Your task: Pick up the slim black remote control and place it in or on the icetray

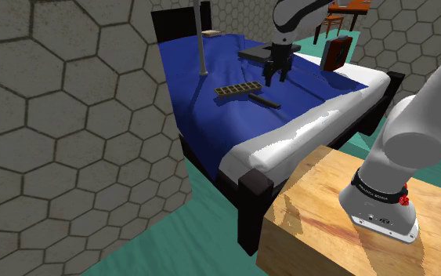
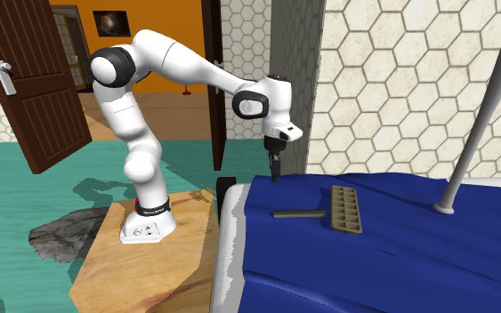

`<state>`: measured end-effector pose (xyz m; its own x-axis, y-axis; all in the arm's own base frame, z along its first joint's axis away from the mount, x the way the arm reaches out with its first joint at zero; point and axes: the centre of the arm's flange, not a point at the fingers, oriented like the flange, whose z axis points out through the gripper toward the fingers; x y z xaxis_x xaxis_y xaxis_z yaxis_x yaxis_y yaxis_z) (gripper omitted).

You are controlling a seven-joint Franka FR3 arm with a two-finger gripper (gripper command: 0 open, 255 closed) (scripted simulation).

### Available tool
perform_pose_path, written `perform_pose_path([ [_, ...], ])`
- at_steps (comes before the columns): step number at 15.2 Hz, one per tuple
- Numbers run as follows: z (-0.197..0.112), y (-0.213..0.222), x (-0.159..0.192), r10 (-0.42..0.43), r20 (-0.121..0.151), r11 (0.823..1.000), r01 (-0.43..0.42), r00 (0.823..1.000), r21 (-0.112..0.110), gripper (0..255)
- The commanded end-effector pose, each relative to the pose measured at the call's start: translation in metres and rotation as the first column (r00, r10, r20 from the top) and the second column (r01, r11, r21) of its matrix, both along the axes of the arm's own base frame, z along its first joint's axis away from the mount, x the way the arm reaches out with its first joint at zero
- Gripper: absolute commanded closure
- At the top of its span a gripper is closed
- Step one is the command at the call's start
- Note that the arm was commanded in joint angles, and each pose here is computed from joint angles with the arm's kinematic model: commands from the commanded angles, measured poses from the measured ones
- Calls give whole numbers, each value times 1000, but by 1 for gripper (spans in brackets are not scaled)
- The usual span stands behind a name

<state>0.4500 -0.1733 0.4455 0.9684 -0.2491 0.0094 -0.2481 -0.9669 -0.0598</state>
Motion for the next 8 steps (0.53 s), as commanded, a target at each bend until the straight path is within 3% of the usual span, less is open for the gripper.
perform_pose_path([
  [1,-19,-15,13,-6,-2,1000,6,1000,4,0],
  [8,-83,-68,58,-28,-12,999,28,1000,23,0],
])
